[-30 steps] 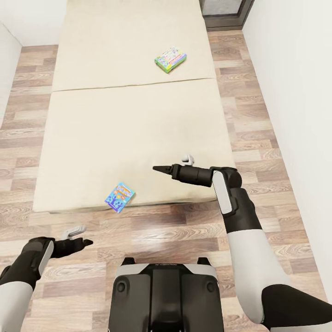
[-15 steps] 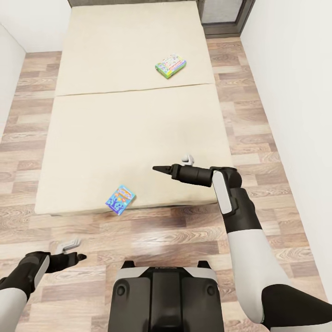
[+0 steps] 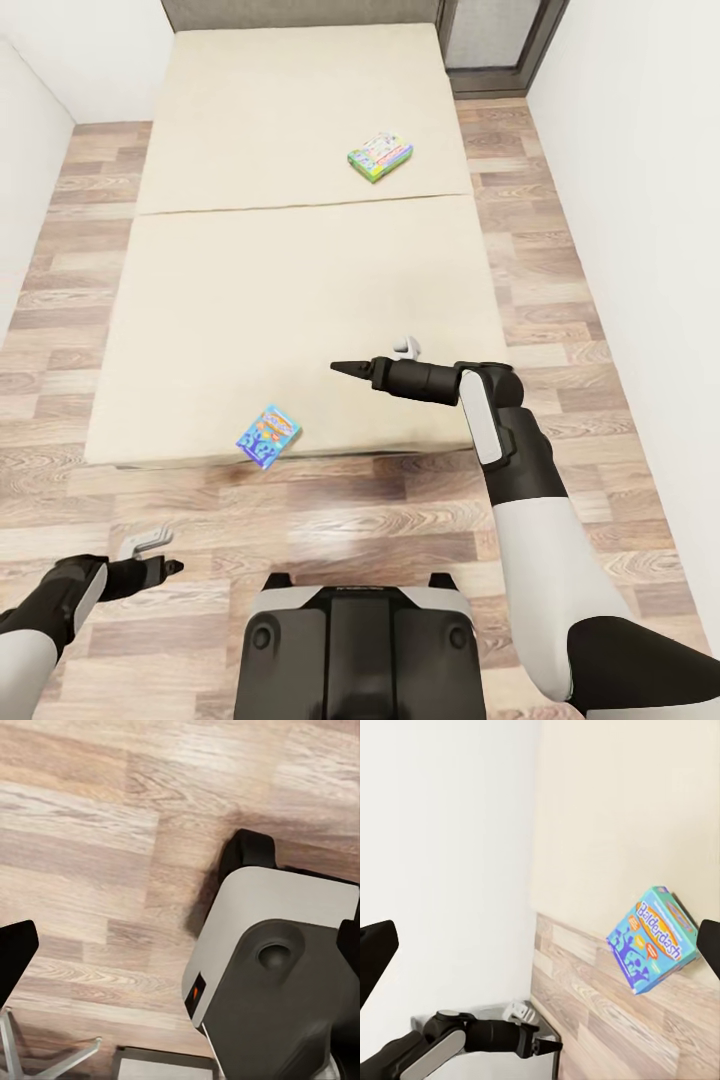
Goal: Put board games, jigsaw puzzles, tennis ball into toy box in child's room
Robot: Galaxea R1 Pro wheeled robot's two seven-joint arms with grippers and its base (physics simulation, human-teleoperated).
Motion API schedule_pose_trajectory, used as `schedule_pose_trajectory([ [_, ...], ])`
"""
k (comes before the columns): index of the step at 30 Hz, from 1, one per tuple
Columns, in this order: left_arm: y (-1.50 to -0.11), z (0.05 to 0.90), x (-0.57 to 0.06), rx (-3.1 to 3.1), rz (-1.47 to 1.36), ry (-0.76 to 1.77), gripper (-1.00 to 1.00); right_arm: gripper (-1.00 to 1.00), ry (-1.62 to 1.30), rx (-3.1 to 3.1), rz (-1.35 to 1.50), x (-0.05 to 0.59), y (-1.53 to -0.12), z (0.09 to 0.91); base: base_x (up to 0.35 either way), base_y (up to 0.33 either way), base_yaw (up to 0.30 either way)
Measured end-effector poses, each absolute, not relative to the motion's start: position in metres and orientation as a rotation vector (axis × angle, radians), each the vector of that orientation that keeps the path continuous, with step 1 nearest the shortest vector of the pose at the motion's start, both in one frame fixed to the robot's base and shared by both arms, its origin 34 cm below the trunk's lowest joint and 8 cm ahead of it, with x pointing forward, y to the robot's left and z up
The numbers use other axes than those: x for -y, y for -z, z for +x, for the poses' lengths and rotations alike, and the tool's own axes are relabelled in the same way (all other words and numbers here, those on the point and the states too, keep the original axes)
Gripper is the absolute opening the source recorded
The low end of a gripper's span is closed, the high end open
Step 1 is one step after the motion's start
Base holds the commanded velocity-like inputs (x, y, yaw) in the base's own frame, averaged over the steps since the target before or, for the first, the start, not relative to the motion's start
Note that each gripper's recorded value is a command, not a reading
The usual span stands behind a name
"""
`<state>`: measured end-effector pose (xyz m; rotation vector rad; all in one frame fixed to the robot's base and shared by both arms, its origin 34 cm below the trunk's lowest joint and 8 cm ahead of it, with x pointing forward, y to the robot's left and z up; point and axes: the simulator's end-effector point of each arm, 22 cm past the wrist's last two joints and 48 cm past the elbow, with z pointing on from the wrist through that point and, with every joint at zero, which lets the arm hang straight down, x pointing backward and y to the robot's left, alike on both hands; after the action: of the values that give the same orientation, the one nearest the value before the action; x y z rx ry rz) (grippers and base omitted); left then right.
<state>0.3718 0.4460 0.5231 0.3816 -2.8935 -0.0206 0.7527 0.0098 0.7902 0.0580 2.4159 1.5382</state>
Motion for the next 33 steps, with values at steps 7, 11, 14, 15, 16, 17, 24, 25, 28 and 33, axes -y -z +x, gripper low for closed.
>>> schedule_pose_trajectory([
  [7, -0.525, 0.372, -0.443, 2.894, 0.373, 0.021, 1.0, 1.0, -1.535, -2.407, 0.051, -0.01, -0.797, 0.755, -0.068, 0.0, 0.088],
  [11, -0.526, 0.374, -0.443, 2.9, 0.363, 0.025, 1.0, 1.0, -1.533, -2.402, 0.048, -0.01, -0.801, 0.757, -0.103, 0.0, 0.061],
  [14, -0.525, 0.379, -0.444, 2.923, 0.35, 0.031, 1.0, 1.0, -1.533, -2.399, 0.05, -0.009, -0.802, 0.757, -0.037, 0.0, 0.022],
  [15, -0.524, 0.381, -0.444, 2.934, 0.345, 0.033, 1.0, 1.0, -1.533, -2.398, 0.051, -0.009, -0.802, 0.757, -0.02, 0.0, 0.012],
  [16, -0.524, 0.382, -0.444, 2.938, 0.342, 0.034, 1.0, 1.0, -1.533, -2.398, 0.051, -0.009, -0.802, 0.758, -0.016, 0.0, 0.009],
  [17, -0.524, 0.383, -0.444, 2.942, 0.34, 0.035, 1.0, 1.0, -1.533, -2.398, 0.051, -0.009, -0.802, 0.758, -0.038, 0.0, 0.006],
  [24, -0.525, 0.388, -0.444, 2.962, 0.329, 0.036, 1.0, 1.0, -1.533, -2.393, 0.044, -0.009, -0.806, 0.758, -0.092, 0.0, 0.002],
  [25, -0.525, 0.389, -0.444, 2.964, 0.329, 0.035, 1.0, 1.0, -1.532, -2.392, 0.042, -0.009, -0.807, 0.759, -0.026, 0.0, 0.0],
  [28, -0.527, 0.391, -0.444, 2.969, 0.329, 0.035, 1.0, 1.0, -1.531, -2.389, 0.038, -0.01, -0.81, 0.759, -0.016, 0.0, 0.0],
  [33, -0.529, 0.395, -0.445, 2.977, 0.33, 0.034, 1.0, 1.0, -1.529, -2.384, 0.031, -0.01, -0.815, 0.761, -0.005, 0.0, 0.0],
])
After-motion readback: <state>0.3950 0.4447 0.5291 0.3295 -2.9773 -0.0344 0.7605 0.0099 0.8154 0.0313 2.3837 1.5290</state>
